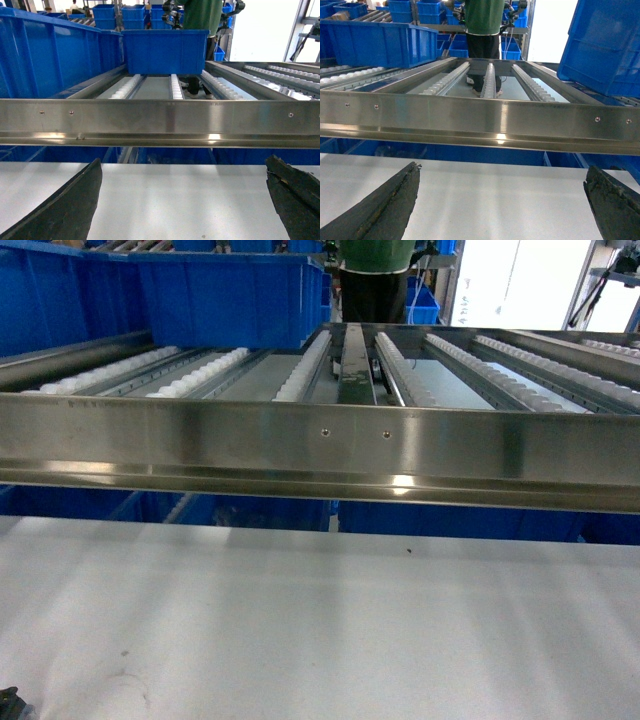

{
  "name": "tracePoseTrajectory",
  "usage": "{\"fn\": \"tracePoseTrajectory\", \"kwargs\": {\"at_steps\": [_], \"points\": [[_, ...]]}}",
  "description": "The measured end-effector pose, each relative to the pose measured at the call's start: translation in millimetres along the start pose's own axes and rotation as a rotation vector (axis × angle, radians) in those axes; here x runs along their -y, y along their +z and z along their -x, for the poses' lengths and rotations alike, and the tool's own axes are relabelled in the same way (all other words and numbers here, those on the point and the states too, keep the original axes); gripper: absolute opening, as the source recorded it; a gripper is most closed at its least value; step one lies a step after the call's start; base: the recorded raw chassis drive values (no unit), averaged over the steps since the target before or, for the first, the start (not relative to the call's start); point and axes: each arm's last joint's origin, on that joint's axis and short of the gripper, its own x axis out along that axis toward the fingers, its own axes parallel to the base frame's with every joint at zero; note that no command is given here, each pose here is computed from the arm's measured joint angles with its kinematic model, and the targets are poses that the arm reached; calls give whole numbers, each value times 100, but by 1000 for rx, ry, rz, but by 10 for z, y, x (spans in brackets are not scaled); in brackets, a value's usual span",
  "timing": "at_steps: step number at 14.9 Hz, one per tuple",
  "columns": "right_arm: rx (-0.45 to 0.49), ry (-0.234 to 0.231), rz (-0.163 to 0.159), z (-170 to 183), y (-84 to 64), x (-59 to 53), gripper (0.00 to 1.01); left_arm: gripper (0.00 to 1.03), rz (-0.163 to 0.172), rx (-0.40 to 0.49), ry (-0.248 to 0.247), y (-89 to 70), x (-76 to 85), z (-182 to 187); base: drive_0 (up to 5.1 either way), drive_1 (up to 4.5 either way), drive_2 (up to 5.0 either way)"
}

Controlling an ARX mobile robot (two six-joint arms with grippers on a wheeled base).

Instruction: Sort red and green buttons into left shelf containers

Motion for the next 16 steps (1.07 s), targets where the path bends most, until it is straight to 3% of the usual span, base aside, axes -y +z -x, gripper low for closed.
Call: {"fn": "tracePoseTrajectory", "kwargs": {"at_steps": [14, 15, 16], "points": [[-3, 0, 0, 0, -3, -2, 98, 98, 0, 0, 0, 0, 0, 0, 0, 0, 0], [-13, -3, -3, 1, -12, -37, 98, 98, 0, 0, 0, 0, 0, 0, 0, 0, 0], [-8, 26, 3, 6, -6, -121, 98, 98, -4, 5, -10, 6, -8, -1, 0, 0, 0]]}}
